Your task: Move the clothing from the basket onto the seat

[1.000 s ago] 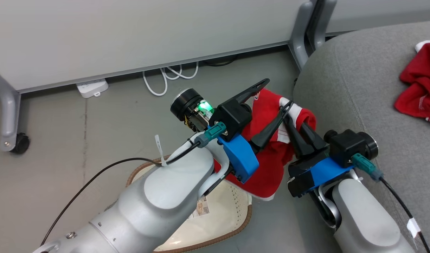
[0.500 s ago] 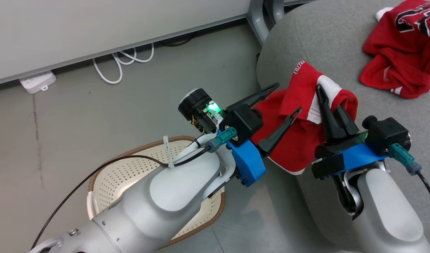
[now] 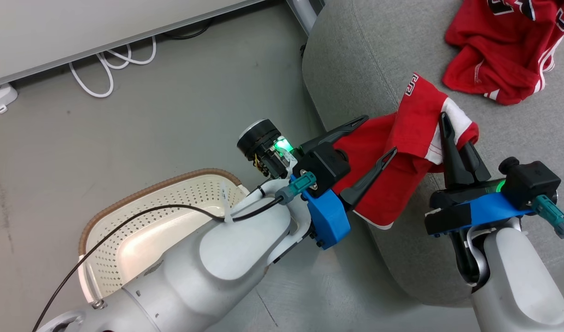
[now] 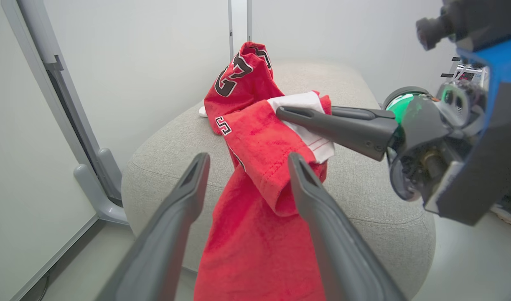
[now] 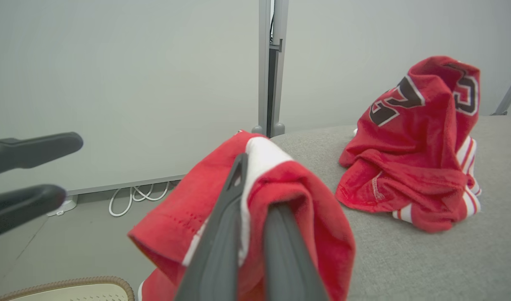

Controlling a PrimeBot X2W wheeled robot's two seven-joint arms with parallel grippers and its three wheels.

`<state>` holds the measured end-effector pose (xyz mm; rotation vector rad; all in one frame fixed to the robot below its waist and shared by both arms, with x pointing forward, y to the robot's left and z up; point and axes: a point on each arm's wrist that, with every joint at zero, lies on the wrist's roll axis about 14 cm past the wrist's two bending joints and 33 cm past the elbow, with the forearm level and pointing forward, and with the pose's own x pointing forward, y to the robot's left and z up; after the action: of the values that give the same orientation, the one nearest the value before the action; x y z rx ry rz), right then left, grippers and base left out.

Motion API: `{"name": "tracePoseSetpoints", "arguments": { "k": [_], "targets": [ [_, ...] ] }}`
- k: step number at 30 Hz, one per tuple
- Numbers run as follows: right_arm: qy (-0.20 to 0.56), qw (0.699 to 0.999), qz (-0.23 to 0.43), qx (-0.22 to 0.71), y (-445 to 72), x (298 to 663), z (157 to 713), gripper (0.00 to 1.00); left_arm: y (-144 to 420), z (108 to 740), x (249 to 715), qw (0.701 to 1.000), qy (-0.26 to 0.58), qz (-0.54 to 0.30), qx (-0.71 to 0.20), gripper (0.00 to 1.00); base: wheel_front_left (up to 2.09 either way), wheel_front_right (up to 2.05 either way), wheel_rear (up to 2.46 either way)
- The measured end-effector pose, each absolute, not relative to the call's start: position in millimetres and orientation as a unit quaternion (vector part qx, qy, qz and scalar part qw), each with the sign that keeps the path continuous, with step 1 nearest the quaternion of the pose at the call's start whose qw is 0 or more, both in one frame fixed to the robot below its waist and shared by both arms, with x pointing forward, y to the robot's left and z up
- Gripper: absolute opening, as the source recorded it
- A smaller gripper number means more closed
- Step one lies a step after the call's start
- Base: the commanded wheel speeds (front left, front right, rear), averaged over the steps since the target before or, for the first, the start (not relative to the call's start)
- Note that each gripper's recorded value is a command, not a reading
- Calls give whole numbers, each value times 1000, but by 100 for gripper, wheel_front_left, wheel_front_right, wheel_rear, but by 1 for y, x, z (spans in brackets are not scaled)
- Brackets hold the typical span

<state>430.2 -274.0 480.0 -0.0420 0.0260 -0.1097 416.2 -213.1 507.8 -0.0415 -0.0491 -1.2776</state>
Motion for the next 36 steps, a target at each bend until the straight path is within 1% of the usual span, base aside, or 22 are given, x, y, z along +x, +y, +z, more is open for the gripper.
{"name": "tracePoseSetpoints", "arguments": {
  "k": [9, 14, 16, 20, 25, 30, 36],
  "targets": [
    [19, 997, -66, -21, -279, 426, 476, 0, -218, 506, 416, 797, -23, -603, -22, 100, 0, 0, 0],
    [-4, 998, -60, -37, -282, 439, 492, 0, -219, 503, 421, 798, -22, -601, -25, 100, 0, 0, 0],
    [-27, 997, -56, -54, -287, 450, 510, 0, -219, 501, 426, 800, -22, -598, -25, 100, 0, 0, 0],
    [-95, 989, -46, -103, -297, 482, 563, 0, -220, 494, 437, 803, -21, -595, -28, 100, 0, 0, 0],
    [-160, 971, -50, -172, -321, 513, 622, 0, -221, 480, 449, 801, -16, -597, -32, 100, 0, 0, 0],
    [-202, 949, -83, -226, -357, 535, 663, 0, -216, 456, 474, 808, -11, -589, -26, 100, 0, 0, 0],
    [-207, 932, -142, -262, -407, 548, 676, 0, -211, 417, 495, 813, 8, -581, -28, 100, 0, 0, 0]
  ]
}}
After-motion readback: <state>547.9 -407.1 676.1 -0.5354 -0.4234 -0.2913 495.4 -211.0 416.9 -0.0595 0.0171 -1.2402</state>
